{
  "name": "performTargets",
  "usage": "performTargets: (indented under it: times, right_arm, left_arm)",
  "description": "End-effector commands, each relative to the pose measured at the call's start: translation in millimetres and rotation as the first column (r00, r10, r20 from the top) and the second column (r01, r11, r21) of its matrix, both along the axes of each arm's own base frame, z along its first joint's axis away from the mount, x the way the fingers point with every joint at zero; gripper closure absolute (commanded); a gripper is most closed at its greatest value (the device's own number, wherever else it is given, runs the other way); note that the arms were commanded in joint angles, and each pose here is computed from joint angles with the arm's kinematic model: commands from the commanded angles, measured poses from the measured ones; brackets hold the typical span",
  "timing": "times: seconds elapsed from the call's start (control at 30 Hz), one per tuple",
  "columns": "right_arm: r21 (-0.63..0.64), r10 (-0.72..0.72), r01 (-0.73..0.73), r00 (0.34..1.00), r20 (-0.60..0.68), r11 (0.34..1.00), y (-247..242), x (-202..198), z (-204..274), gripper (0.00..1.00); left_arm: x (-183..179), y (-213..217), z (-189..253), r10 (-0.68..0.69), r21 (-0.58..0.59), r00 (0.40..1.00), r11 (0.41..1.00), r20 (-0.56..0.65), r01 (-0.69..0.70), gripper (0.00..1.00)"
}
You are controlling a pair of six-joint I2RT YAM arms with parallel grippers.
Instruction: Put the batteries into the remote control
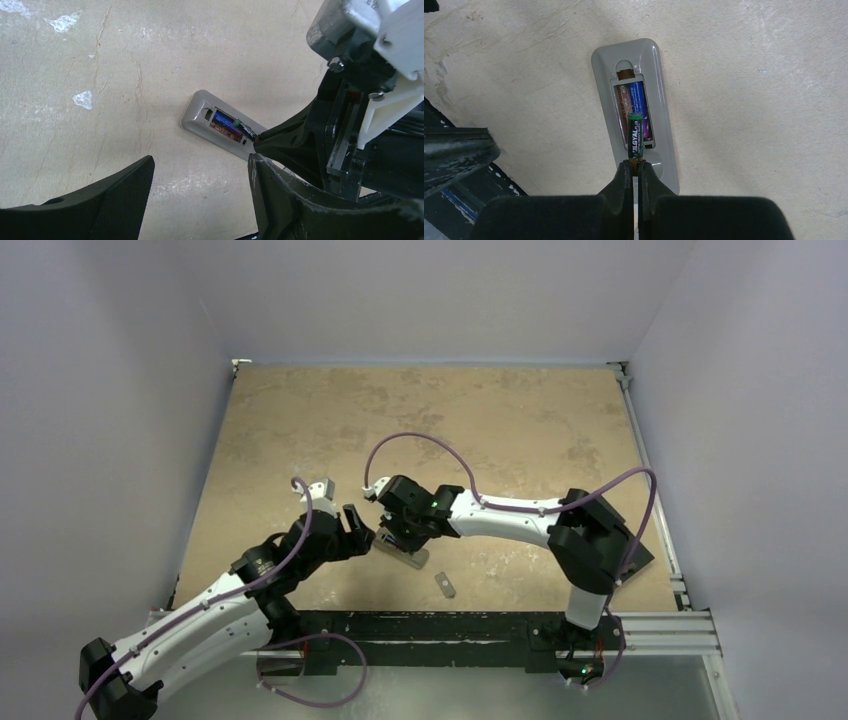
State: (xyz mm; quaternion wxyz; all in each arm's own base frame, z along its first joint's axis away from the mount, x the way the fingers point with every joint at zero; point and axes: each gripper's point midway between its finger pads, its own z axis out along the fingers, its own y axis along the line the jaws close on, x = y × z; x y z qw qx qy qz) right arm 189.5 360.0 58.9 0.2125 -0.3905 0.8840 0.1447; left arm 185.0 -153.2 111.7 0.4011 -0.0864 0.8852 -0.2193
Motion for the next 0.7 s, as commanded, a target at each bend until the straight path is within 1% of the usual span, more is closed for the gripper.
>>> performTargets:
  times: [0.0, 0.27, 0.37, 0.67]
  right_arm:
    - [0.031, 0.003, -0.003, 1.0, 0.002, 1.0, 12.8, 0.0, 11.1, 1.0]
    - [0.015, 0.004, -0.004, 1.0, 0.001, 1.0, 13.9, 0.0, 6.4, 0.98]
    - [0.01, 0.005, -0.005, 1.0, 0.003, 1.0, 14.8, 0.1, 4.7, 0.96]
    - [0.007, 0.011, -0.011, 1.0, 0.003, 1.0, 18.8, 0.7, 3.1, 0.95]
  left_arm:
    - [2.8, 1.1, 2.0, 0.025, -0.013, 1.0, 1.0, 0.002, -0.025, 0.31]
    - [2.7, 0.3, -0.5, 0.018, -0.005, 1.0, 1.0, -0.003, -0.018, 0.31]
    - [2.9, 0.1, -0.5, 0.018, -0.005, 1.0, 1.0, -0.003, -0.018, 0.31]
    - [3.4, -0.3, -0.4, 0.017, -0.004, 1.0, 1.0, -0.002, -0.017, 0.31]
